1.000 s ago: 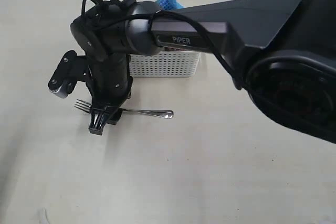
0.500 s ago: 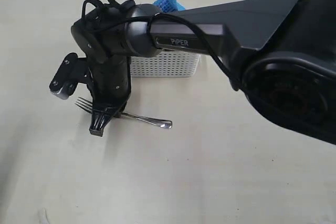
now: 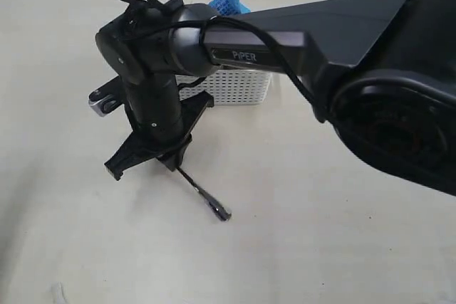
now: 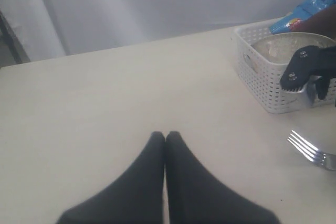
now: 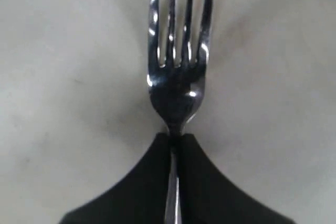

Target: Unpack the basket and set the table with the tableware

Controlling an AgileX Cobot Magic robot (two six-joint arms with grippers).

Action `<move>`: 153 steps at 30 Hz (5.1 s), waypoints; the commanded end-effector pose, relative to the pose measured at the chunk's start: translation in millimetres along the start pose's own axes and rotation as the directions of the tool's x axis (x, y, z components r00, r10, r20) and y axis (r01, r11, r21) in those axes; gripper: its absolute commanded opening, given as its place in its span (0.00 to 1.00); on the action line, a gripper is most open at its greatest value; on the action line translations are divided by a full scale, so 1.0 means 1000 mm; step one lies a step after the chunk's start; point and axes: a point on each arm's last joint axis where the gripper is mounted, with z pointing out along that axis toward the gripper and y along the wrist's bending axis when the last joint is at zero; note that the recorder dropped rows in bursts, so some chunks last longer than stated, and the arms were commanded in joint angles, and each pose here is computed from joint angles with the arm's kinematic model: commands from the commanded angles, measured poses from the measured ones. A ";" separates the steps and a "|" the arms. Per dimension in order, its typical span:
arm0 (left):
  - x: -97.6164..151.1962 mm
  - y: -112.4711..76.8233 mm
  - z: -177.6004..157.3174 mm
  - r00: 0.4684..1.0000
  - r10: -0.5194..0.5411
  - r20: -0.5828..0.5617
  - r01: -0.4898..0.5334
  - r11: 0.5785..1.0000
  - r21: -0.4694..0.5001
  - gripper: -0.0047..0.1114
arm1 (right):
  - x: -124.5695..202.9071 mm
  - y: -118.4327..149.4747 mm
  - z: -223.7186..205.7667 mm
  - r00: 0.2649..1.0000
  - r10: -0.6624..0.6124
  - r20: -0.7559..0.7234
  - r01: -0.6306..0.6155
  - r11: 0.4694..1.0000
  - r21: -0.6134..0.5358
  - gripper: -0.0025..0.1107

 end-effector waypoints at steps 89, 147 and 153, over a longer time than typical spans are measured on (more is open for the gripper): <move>-0.001 0.000 0.000 1.000 0.004 0.013 -0.004 1.000 0.002 0.04 | 0.018 -0.074 -0.124 0.973 -0.160 0.164 0.073 0.894 0.441 0.46; -0.001 0.000 0.000 1.000 0.004 0.013 -0.004 1.000 0.002 0.04 | 0.018 -0.087 -0.124 0.977 -0.122 0.177 0.008 0.844 0.536 0.02; -0.001 0.000 0.000 1.000 0.004 0.013 -0.004 1.000 0.002 0.04 | 0.034 -0.087 -0.117 0.983 -0.139 0.116 0.056 0.844 0.534 0.02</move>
